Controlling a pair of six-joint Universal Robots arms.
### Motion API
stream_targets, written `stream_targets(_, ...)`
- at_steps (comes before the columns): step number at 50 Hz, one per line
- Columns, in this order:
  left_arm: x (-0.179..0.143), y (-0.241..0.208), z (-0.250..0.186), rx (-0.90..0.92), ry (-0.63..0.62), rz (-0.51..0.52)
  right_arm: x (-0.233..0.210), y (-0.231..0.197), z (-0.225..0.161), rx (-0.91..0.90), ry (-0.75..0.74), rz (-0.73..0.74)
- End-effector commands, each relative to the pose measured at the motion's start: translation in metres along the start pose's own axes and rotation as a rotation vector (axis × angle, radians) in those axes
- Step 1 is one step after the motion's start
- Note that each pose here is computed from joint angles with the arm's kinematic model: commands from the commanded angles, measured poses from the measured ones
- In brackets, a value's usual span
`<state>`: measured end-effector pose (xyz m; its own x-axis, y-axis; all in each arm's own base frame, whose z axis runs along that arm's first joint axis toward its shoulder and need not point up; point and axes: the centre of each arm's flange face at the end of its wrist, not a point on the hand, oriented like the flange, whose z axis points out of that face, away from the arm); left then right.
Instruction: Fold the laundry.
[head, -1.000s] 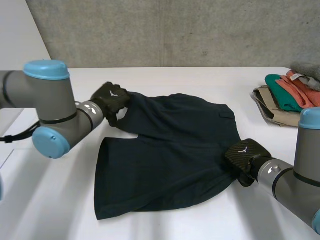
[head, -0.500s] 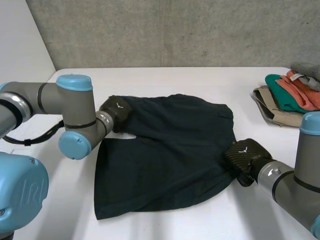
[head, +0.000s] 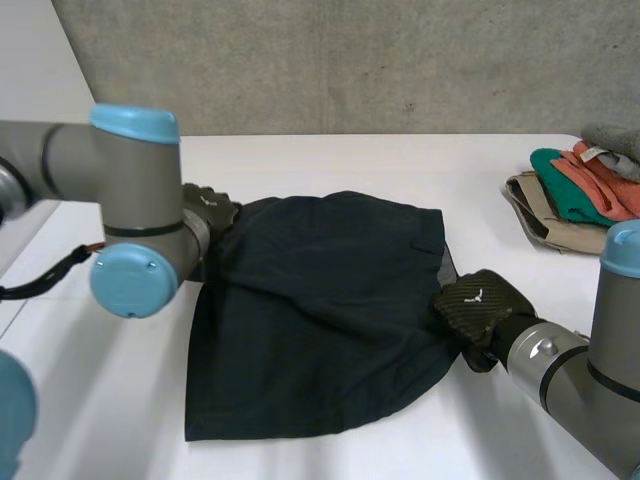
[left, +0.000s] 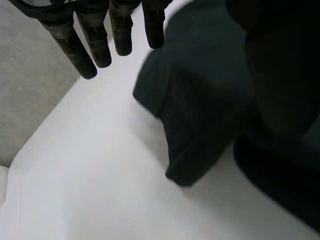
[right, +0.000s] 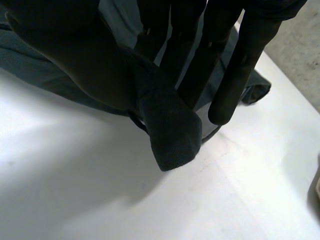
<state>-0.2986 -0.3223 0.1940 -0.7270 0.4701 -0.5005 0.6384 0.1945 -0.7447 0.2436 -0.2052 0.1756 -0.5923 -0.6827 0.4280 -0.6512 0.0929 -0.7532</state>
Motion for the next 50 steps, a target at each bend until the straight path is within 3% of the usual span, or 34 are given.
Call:
stream_targets(1,-0.023,-0.02,-0.048,0.072,0.005,-0.13,0.008,-0.017,-0.002,0.061,0.025,0.021)
stream_targets(10,0.01,-0.002,-0.117,0.068,0.226,-0.156,0.021,-0.038,0.006,0.105,0.038,0.214)
stream_targets(14,0.028,0.023,-0.132,-0.01,0.281,-0.133,0.027,-0.04,0.007,0.095,0.053,0.3)
stream_targets(19,0.051,0.055,-0.139,-0.112,0.344,-0.033,0.04,-0.038,0.009,0.086,0.108,0.355)
stream_targets(24,0.062,0.069,-0.135,-0.14,0.355,0.059,0.043,-0.035,0.009,0.073,0.124,0.369)
stream_targets(32,0.069,0.068,-0.135,-0.131,0.331,0.083,0.043,-0.029,0.005,0.049,0.127,0.366)
stream_targets(36,0.058,0.064,-0.134,-0.127,0.273,0.06,0.035,-0.025,-0.004,-0.001,0.077,0.265)
stream_targets(40,0.045,0.051,-0.158,-0.075,0.252,0.05,0.024,-0.016,-0.026,-0.113,-0.049,0.033)
stream_targets(46,0.044,0.044,-0.224,-0.082,0.399,0.092,0.013,-0.007,-0.076,-0.297,-0.284,-0.217)
stream_targets(50,0.046,0.049,-0.249,-0.122,0.494,0.114,0.003,-0.001,-0.095,-0.391,-0.43,-0.262)
